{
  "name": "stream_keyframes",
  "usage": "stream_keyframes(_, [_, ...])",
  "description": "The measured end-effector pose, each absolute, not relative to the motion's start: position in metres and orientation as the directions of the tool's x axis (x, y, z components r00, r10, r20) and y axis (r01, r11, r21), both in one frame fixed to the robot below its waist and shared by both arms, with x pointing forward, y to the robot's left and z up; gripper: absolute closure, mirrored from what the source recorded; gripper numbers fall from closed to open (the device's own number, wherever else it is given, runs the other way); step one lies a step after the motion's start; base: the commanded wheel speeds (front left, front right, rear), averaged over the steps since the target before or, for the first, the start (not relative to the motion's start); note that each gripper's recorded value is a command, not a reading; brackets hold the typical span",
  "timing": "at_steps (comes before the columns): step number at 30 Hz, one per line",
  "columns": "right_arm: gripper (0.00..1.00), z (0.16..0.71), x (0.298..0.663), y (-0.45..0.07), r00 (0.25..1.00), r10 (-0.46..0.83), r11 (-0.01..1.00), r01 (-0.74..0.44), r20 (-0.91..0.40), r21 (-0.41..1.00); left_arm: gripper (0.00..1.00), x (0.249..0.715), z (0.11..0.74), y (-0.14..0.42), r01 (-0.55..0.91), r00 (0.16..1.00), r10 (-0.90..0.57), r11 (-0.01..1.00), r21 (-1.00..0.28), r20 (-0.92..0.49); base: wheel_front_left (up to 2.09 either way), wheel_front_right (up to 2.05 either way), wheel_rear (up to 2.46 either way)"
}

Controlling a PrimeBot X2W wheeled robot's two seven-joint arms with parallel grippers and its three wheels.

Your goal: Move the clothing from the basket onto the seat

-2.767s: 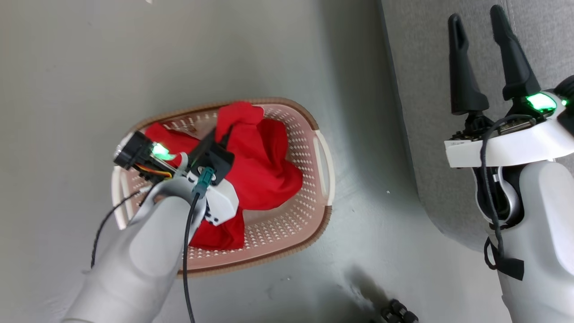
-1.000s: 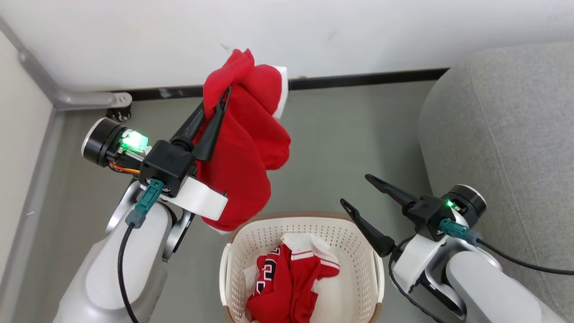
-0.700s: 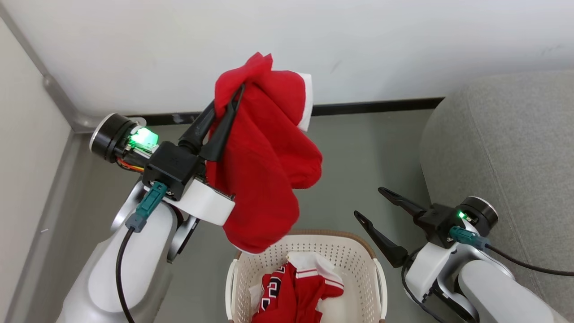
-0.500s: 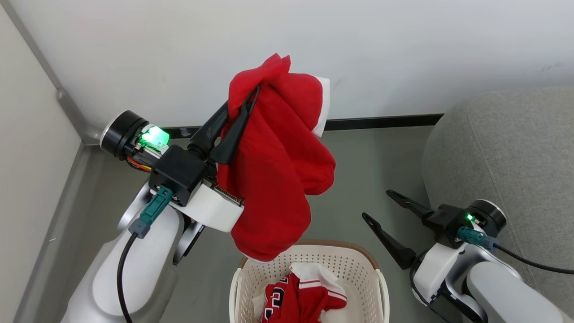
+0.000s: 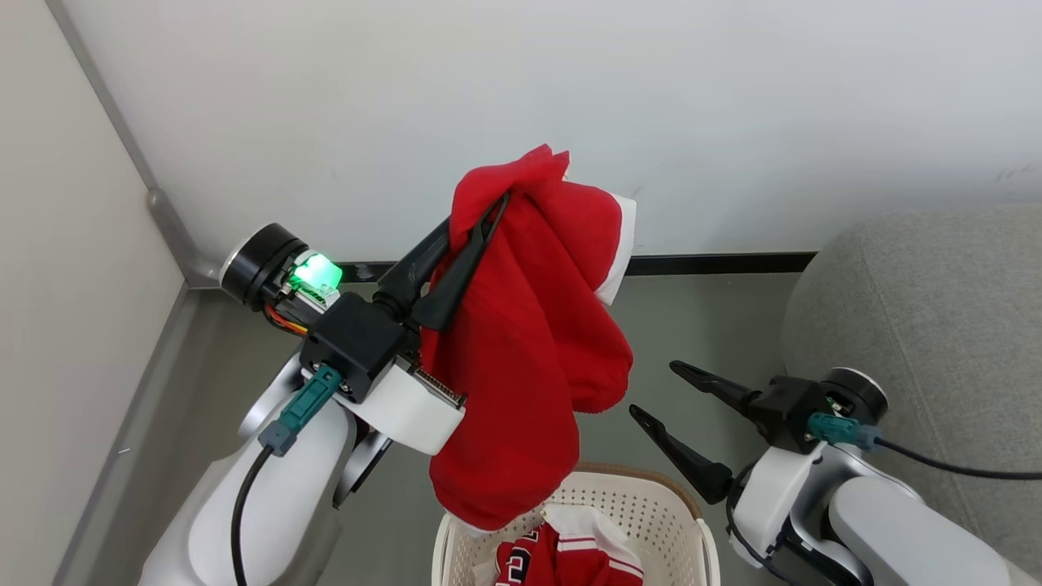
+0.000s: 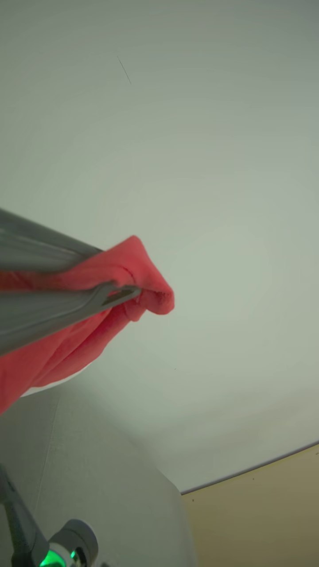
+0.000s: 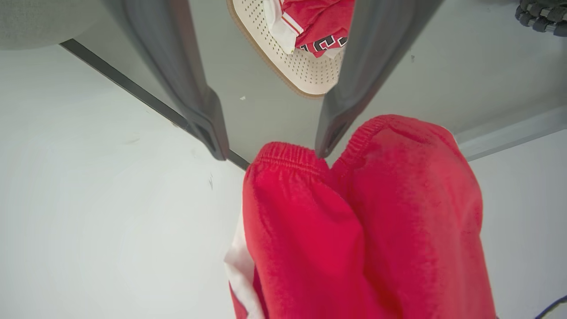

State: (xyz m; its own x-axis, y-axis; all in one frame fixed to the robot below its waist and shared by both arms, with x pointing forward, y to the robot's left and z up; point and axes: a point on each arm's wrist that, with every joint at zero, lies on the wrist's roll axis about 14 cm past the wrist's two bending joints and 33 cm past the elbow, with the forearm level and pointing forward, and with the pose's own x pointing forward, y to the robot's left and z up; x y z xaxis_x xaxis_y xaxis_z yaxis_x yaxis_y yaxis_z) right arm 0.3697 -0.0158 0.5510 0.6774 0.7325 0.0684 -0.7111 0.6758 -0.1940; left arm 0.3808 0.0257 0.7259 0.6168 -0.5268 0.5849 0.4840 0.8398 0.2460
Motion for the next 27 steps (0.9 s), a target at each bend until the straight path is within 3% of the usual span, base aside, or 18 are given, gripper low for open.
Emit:
stream_keyframes(6, [0.0, 0.559, 0.374, -0.008, 0.651, 0.757, 0.649, -0.736, 0.065, -0.192, 1.0, 0.374, 0.723, 0.022, 0.5, 0.615, -0.535, 0.832, 0.238, 0.579, 0.0, 0.0, 0.0])
stream_keyframes(13, [0.0, 0.55, 0.379, -0.006, 0.653, 0.757, 0.652, -0.753, 0.025, -0.09, 1.0, 0.367, 0.722, 0.016, 0.526, 0.601, -0.552, 0.818, 0.234, 0.578, 0.0, 0.0, 0.0])
stream_keyframes(27, [0.0, 0.533, 0.371, 0.024, 0.533, 0.841, 0.537, -0.843, -0.093, 0.031, 1.0, 0.361, 0.719, 0.007, 0.557, 0.587, -0.576, 0.797, 0.233, 0.569, 0.0, 0.0, 0.0])
